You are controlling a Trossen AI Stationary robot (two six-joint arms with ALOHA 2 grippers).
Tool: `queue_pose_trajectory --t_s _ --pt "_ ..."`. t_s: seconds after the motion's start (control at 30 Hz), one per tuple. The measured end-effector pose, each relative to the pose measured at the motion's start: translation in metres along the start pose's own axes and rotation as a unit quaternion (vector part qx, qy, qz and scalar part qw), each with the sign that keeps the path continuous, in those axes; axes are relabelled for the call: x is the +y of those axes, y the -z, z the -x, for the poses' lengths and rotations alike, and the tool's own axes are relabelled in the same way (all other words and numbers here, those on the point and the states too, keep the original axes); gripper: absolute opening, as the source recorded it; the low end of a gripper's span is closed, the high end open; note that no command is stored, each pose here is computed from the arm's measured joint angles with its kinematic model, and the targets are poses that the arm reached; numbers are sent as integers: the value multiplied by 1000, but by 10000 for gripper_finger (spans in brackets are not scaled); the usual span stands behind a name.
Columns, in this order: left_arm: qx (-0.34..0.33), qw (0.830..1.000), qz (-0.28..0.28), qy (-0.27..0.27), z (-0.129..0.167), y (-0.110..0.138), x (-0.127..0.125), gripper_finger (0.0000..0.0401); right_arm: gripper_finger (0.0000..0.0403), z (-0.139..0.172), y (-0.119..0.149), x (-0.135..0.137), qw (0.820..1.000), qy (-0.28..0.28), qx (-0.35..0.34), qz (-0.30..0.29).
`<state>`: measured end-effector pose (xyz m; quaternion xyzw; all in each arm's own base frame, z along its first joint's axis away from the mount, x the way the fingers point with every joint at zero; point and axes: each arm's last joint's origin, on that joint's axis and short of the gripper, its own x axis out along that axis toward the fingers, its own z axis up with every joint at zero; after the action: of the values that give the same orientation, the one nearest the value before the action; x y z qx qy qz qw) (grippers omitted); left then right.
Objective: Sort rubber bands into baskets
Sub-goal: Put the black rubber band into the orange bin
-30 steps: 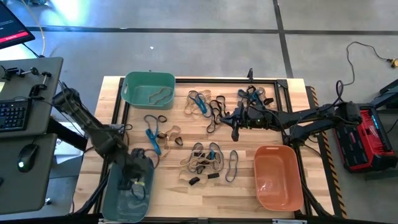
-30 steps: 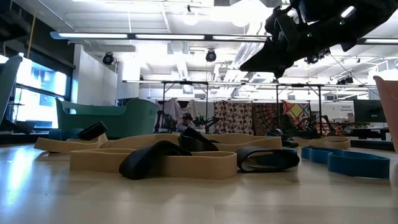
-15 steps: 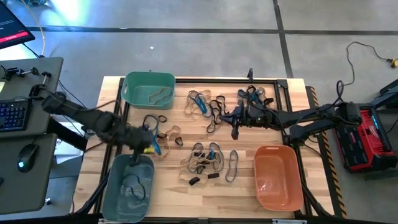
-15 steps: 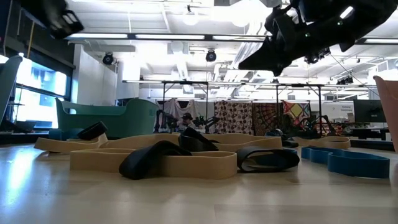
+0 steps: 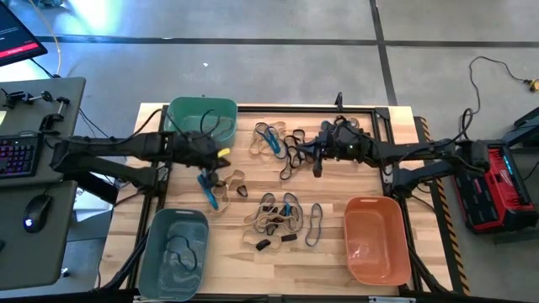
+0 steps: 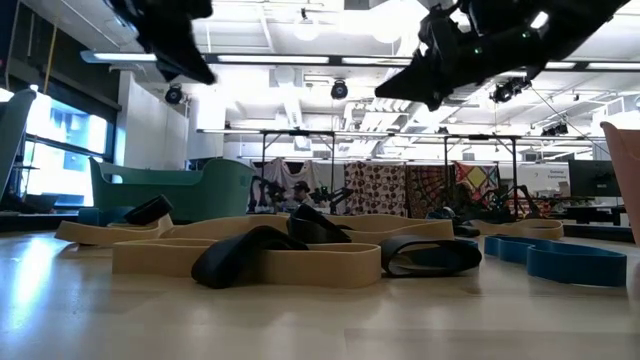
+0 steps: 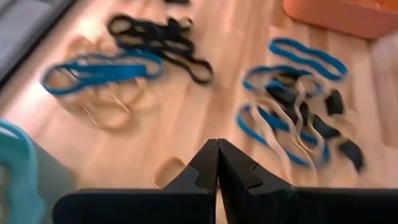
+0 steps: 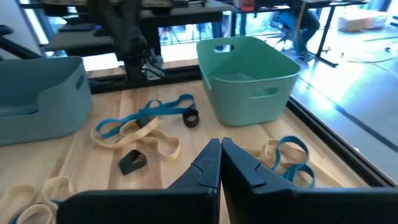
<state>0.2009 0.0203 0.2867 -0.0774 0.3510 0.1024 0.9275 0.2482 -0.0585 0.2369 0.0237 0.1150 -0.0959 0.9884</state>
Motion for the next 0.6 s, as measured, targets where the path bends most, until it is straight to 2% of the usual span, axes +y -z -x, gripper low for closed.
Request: queue_pose_trajectory --t_s 0.17,0.33,0.43,0.6 --pt "-44 999 -20 -15 -13 -10 11 0 0 0 1 -2 1000 -4 12 -7" --pt "-101 994 -32 33 -39 -4 21 0 9 0 2 -2 1000 12 18 -13" --pt "-124 990 -33 55 -54 3 26 0 29 0 4 -4 999 16 29 -23" --pt "-174 982 -42 53 -72 10 30 0 78 -7 12 -5 997 29 49 -42"
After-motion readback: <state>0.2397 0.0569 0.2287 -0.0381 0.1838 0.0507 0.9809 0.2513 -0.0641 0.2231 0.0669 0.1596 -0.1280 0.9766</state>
